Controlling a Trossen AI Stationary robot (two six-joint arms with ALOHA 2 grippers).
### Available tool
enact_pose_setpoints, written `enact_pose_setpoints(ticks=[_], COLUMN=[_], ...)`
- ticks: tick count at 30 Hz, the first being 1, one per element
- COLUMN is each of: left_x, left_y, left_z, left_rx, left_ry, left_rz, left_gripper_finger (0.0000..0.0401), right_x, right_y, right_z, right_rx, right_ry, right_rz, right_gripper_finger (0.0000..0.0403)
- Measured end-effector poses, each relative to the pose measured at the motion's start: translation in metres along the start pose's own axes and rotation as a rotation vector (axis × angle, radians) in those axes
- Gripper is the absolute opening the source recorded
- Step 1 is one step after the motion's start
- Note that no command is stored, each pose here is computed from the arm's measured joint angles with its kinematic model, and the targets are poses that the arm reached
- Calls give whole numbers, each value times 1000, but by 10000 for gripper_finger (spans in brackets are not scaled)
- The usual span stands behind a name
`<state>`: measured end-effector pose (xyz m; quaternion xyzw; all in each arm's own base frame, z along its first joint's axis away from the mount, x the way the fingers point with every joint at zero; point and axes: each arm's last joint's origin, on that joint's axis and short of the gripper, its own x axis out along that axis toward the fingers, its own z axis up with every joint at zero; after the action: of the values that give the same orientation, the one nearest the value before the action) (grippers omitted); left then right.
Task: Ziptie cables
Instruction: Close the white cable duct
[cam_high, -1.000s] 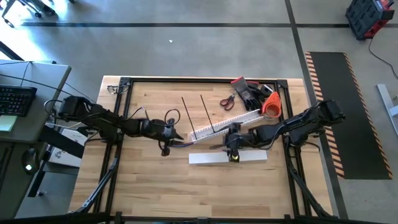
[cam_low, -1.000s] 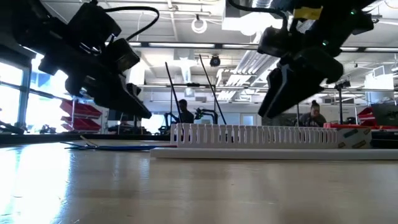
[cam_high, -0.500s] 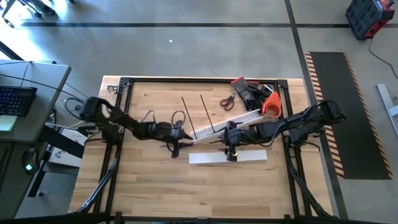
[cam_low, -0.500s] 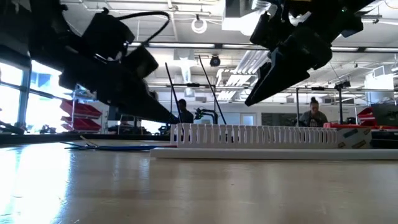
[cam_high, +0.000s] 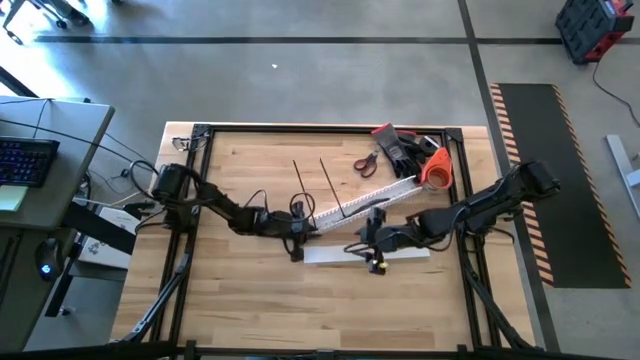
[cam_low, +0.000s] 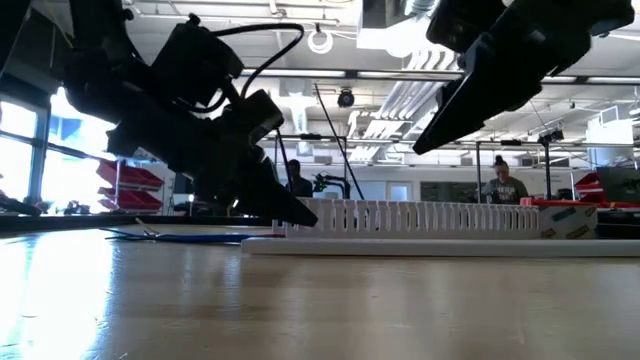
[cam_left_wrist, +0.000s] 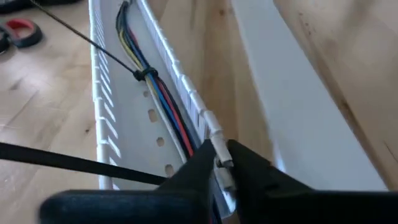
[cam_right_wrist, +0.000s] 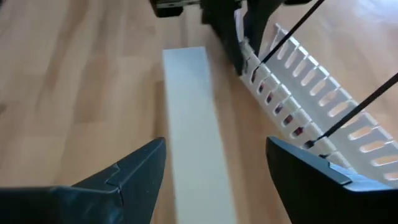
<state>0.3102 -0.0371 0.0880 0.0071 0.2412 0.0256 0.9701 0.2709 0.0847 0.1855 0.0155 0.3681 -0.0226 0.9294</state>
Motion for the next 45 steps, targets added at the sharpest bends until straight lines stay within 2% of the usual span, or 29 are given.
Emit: enact_pose_setpoints(ticks=[2, 7, 9, 14, 18, 24, 29, 32, 37, 42, 45], left_x=[-2, -15, -24, -47, -58, -61, -62, -65, -72, -85, -90], left_y=[-5, -19, -22, -18, -14, -12, -13, -13, -12, -16, -19], left_z=[-1, -12, -17, -16, -17, -21, -19, -14, -3, 8, 13], left_rx=[18, 72, 87, 72, 68, 78, 96, 83, 74, 69, 61], left_ry=[9, 72, 104, 134, 160, 175, 167, 146, 110, 76, 49], left_rz=[-8, -25, 0, 62, 90, 74, 43, 40, 34, 14, 0], left_gripper_finger=[9, 2, 1, 0, 0, 1, 35, 72, 120, 132, 132], right_x=[3, 24, 36, 55, 54, 42, 46, 48, 44, 43, 53], right_y=[4, 18, 24, 29, 31, 37, 42, 46, 54, 65, 70], right_z=[-2, -11, -15, -18, -11, -5, -12, -15, -17, -24, -32], right_rx=[1, -60, -84, -24, 8, 29, 131, 110, 52, 74, 41], right_ry=[11, 23, 15, -64, -145, -193, -141, -129, -175, -182, -183], right_rz=[26, 87, 110, 84, 37, 49, 95, 140, 65, 47, 40], right_gripper_finger=[261, 261, 261, 261, 261, 261, 261, 261, 261, 279, 300])
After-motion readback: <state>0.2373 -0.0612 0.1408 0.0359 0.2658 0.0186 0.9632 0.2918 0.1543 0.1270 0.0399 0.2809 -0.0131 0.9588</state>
